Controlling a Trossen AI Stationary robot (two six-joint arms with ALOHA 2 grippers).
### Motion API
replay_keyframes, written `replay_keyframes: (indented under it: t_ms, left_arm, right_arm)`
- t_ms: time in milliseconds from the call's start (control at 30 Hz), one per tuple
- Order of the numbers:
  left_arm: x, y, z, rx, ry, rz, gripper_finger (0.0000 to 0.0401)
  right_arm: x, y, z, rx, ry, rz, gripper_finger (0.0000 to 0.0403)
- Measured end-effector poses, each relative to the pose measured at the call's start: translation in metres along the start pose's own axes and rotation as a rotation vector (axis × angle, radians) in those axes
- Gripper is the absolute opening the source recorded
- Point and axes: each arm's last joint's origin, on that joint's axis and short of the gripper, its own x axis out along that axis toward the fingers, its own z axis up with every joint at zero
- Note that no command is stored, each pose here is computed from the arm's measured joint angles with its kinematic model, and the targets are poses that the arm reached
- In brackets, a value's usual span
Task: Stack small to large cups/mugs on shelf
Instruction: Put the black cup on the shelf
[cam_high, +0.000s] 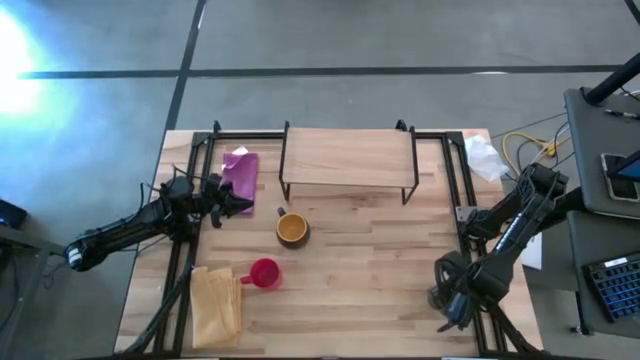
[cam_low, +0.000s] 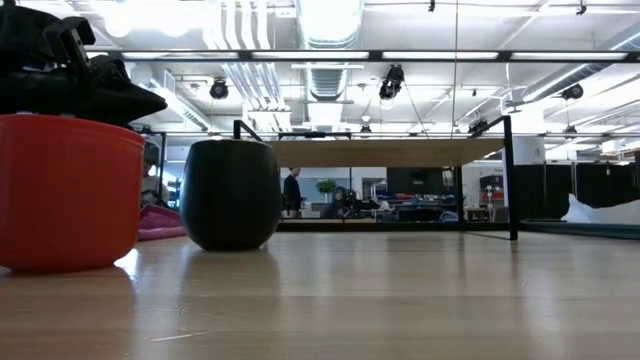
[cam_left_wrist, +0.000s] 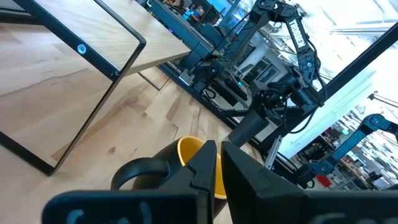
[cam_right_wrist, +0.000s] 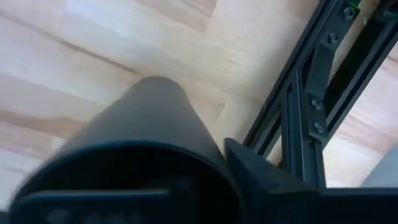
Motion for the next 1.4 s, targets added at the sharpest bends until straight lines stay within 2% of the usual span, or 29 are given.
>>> replay_keyframes:
  t_ms: [100, 267, 400, 633, 733, 833, 933, 1067, 1200, 1400]
  left_arm:
    - [0.0, 0.0, 0.0, 0.0, 0.0, 0.0, 0.001]
    - [0.0, 0.0, 0.0, 0.0, 0.0, 0.0, 0.001]
    - [0.0, 0.0, 0.0, 0.0, 0.0, 0.0, 0.001]
    - [0.0, 0.0, 0.0, 0.0, 0.0, 0.0, 0.001]
    - [0.0, 0.0, 0.0, 0.0, 0.0, 0.0, 0.001]
    - [0.0, 0.0, 0.0, 0.0, 0.0, 0.0, 0.001]
    - [0.0, 0.0, 0.0, 0.0, 0.0, 0.0, 0.001]
    - [0.0, 0.0, 0.0, 0.0, 0.0, -0.001, 0.001]
    - [0.0, 0.0, 0.0, 0.0, 0.0, 0.0, 0.001]
    - [0.0, 0.0, 0.0, 0.0, 0.0, 0.0, 0.001]
  right_arm:
    - [-0.006, 0.0, -0.001, -0.041, 0.02, -0.014, 0.0016]
    - [-0.032, 0.003, 0.009, -0.109, 0.012, -0.029, 0.0009]
    - [-0.062, 0.014, 0.027, -0.219, -0.065, 0.048, 0.0009]
    - [-0.113, 0.042, 0.078, -0.429, -0.125, 0.221, 0.0009]
    - [-0.132, 0.05, 0.105, -0.503, -0.192, 0.212, 0.0009]
    - [-0.148, 0.054, 0.132, -0.569, -0.233, 0.154, 0.0009]
    - [-0.16, 0.06, 0.156, -0.614, -0.28, 0.175, 0.0009]
    - [-0.172, 0.061, 0.191, -0.59, -0.378, 0.14, 0.0009]
    - [-0.184, 0.049, 0.235, -0.424, -0.472, 0.095, 0.0009]
    - [-0.2, 0.007, 0.291, -0.194, -0.516, 0.082, 0.0009]
